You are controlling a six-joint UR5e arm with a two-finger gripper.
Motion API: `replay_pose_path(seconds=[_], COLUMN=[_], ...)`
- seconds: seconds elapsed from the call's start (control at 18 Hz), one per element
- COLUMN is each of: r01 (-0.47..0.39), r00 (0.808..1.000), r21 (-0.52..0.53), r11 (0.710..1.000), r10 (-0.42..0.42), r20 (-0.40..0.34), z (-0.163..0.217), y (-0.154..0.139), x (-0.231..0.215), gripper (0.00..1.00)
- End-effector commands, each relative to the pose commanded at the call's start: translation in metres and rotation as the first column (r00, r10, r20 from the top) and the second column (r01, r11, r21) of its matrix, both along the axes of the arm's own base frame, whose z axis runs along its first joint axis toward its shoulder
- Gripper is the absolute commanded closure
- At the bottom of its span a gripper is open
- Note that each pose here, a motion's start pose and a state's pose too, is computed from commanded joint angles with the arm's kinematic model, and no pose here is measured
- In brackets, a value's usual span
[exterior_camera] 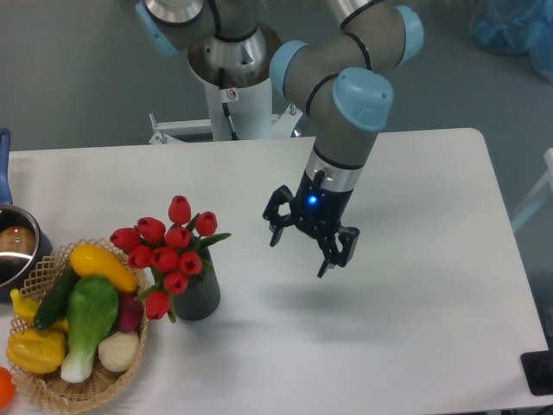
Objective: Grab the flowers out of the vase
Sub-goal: 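Move the open gripper across the table toward the red tulip vase, then lower the gripper onto the tulip stems above the vase rim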
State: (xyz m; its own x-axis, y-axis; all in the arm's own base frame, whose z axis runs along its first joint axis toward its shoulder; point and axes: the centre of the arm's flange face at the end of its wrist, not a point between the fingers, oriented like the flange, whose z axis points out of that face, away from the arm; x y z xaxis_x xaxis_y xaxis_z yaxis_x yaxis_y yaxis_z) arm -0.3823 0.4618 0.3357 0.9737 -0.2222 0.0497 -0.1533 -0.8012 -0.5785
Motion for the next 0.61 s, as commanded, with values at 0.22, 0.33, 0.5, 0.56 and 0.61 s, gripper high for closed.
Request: replay_pose_path(seconds=[0.22,0.33,0.5,0.56,0.61], r01=[0.045,0.081,0.119,0.13,0.144], r00=[0.997,0.993,0.986,0.984,0.981], r21=[0.119,0.17,0.238,0.247,0.258], r11=[0.992,0.982,0.964,0.96,0.955], r10=[-0.052,-0.093,-0.143,-0.155,-0.171], r20=[0.053,0.067,0.086,0.085,0.086], z=[0.004,0.002,-0.002,-0.003,-0.006], y=[0.003,0.003,0.001,-0.001,-0.004], x=[0.005,0.014,0.029,0.033,0.04], gripper=[0.0,0.0,0.0,0.0,0.0])
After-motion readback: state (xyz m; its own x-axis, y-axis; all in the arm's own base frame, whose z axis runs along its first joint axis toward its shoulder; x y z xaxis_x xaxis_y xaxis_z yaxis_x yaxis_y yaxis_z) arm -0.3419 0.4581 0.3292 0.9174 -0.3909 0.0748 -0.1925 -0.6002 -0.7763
